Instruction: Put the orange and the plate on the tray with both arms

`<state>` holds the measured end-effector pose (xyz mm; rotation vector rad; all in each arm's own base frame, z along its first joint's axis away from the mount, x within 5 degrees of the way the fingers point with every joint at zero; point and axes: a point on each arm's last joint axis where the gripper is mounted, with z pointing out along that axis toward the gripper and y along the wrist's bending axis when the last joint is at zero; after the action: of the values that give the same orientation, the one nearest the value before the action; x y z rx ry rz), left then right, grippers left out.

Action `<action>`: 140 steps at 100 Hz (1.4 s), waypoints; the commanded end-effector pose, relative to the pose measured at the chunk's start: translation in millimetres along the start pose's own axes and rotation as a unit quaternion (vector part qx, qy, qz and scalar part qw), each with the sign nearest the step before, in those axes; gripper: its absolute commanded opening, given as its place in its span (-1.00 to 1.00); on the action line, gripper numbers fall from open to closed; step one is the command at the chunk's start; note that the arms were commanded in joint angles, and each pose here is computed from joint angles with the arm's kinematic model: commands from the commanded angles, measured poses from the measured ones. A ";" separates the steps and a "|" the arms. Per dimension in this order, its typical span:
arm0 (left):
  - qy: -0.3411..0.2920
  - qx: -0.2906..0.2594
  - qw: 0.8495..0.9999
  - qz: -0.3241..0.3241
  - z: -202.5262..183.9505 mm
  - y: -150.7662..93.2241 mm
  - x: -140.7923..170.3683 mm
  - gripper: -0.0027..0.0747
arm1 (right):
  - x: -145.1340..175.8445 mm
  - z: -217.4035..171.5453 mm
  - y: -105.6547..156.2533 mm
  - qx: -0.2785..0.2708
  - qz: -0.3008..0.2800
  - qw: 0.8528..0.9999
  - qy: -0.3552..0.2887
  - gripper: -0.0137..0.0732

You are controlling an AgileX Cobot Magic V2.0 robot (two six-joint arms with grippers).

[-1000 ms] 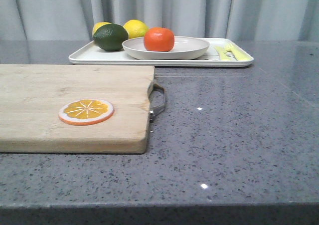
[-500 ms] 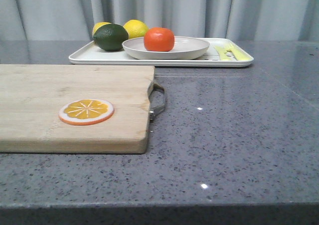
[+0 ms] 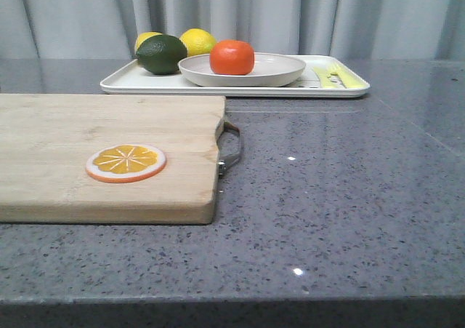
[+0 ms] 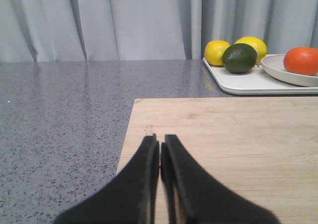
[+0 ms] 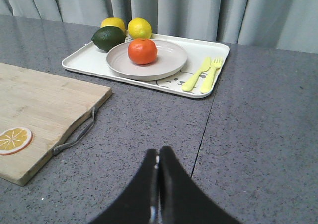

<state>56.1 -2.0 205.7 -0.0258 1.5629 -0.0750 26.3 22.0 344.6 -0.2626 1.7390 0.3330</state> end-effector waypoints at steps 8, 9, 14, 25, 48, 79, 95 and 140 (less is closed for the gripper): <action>-0.050 -0.001 0.999 -0.006 -2.6 0.3 -5.6 -0.91 | -14.3 2.5 -2.8 0.013 -0.002 0.998 -0.063 -0.85; -0.050 -0.001 0.999 -0.006 -2.6 0.3 -5.6 -0.91 | -13.4 3.6 -3.2 0.014 -0.001 0.998 -0.064 -0.85; -0.050 -0.001 0.999 -0.006 -2.6 0.3 -5.6 -0.91 | -12.3 7.4 -5.6 0.022 0.001 0.996 -0.086 -0.85; -0.050 -0.001 0.999 -0.006 -2.6 0.3 -5.6 -0.91 | -3.3 18.4 -12.2 0.041 0.004 0.991 -0.124 -0.85; -0.050 -0.001 0.999 -0.006 -2.6 0.3 -5.6 -0.91 | 24.5 35.0 -23.7 0.079 0.002 0.987 -0.137 -0.85; -0.050 -0.001 0.999 -0.006 -2.6 0.3 -5.6 -0.91 | 61.7 42.6 -29.0 0.093 -0.009 0.977 -0.194 -0.85; -0.050 -0.001 0.999 -0.006 -2.6 0.3 -5.6 -0.91 | 83.0 38.9 -32.4 0.122 -0.012 0.970 -0.210 -0.85; -0.050 -0.001 0.999 -0.006 -2.6 0.3 -5.6 -0.91 | 117.7 40.3 -35.7 0.138 -0.008 0.973 -0.185 -0.85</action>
<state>56.1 -2.0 205.5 -0.0276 1.5647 -0.0769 56.4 4.3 207.0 -0.0018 1.4778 0.1187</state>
